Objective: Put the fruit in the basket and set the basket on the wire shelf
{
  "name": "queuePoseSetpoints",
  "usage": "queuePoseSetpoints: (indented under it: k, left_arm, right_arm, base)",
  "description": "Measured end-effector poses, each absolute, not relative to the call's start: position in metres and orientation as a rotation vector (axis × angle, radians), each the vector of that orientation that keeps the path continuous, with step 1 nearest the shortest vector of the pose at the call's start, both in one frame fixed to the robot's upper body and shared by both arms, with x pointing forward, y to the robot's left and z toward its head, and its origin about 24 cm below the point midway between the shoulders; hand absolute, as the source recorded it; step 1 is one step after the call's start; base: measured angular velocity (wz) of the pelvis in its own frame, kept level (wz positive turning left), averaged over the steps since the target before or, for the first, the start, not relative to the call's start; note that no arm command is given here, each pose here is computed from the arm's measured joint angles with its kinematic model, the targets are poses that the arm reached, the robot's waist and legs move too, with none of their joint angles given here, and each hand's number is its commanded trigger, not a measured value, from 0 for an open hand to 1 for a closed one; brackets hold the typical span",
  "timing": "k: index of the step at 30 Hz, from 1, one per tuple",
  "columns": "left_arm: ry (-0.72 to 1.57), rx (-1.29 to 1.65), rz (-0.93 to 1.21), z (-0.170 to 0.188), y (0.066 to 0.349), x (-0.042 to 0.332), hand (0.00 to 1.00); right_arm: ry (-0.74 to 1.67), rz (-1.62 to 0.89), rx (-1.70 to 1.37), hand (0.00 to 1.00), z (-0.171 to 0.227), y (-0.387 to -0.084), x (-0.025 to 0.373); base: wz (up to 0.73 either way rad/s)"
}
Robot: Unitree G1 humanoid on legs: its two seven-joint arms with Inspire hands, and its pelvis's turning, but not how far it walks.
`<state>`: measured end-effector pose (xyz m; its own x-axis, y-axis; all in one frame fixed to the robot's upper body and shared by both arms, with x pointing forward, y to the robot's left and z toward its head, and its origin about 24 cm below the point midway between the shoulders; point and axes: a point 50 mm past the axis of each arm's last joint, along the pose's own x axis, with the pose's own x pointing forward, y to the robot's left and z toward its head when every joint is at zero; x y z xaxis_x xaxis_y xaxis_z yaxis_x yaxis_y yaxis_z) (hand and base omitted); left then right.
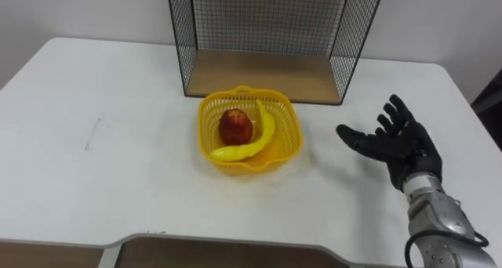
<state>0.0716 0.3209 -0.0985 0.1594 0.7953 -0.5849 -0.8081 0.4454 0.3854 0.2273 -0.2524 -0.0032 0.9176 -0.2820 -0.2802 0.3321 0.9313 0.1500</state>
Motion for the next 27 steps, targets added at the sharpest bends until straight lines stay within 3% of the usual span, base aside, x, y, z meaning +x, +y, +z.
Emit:
queuePoseSetpoints:
  k: [5, 13, 18, 27]
  left_arm:
    - [0.391, -0.062, 1.350, -0.033, 0.340, 0.106, 0.00]
    - [0.013, -0.101, 1.401, 0.031, 0.337, 0.126, 0.00]
    - [-0.061, -0.129, 1.292, 0.045, 0.326, 0.141, 0.00]
    - [-0.108, -0.325, 0.890, 0.053, 0.284, 0.180, 0.00]
  right_arm:
    - [0.240, -0.399, 0.178, 0.00, -0.003, -0.264, 0.208]
    - [0.255, -0.406, 0.167, 0.00, -0.008, -0.264, 0.197]
    - [0.242, -0.340, 0.152, 0.00, -0.007, -0.257, 0.199]
    - [0.214, -0.251, 0.239, 0.00, -0.009, -0.240, 0.202]
  base:
    - [-0.06]
    - [-0.01]
    - [0.03]
    - [0.01]
